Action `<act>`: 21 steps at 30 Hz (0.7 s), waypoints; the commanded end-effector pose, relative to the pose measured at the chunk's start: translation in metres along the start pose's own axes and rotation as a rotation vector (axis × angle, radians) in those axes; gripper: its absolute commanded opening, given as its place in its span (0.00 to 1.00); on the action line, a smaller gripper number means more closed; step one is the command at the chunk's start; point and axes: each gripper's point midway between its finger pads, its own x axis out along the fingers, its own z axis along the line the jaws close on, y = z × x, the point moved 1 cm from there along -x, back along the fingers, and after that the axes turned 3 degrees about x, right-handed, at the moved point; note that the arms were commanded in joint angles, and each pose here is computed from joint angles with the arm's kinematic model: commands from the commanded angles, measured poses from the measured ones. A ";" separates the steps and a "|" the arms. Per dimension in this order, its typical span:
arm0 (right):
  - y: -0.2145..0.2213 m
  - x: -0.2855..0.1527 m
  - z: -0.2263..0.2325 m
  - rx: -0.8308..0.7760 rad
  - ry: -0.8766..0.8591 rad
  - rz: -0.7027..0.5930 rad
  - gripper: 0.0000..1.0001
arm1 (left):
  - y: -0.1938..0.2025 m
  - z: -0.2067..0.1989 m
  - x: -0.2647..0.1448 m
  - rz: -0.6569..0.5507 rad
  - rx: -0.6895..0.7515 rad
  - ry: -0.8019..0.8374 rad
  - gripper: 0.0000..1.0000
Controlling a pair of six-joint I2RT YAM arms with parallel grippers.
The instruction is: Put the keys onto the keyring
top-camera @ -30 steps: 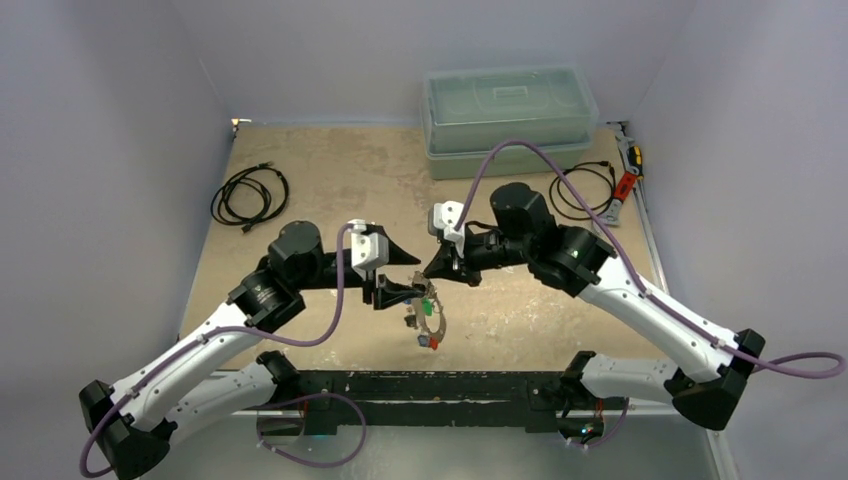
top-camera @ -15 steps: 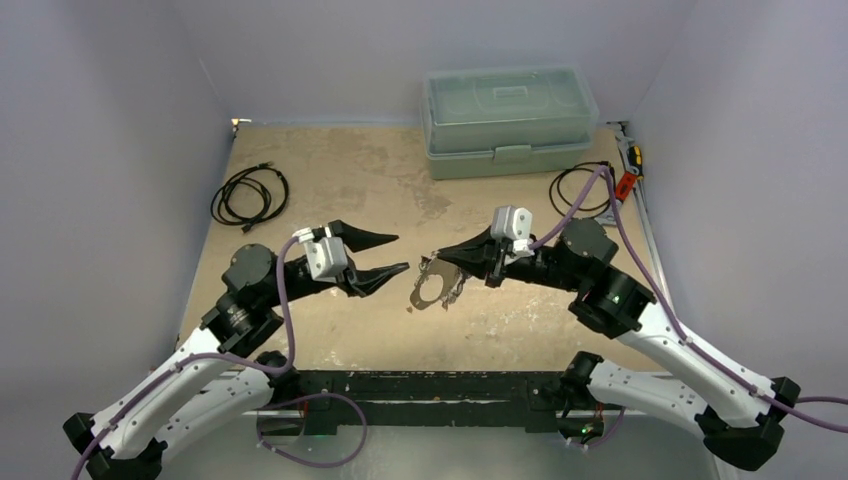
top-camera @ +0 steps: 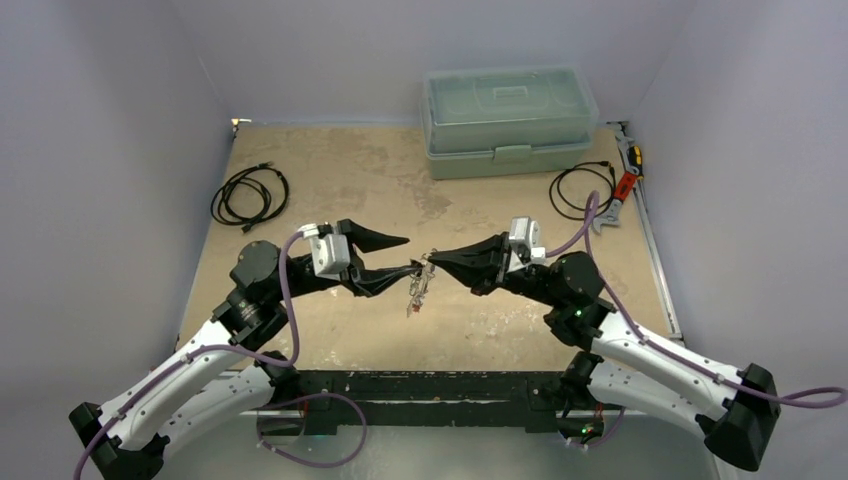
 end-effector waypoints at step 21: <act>-0.067 0.018 0.013 0.016 -0.078 -0.279 0.00 | -0.006 -0.001 -0.001 -0.020 0.028 0.008 0.32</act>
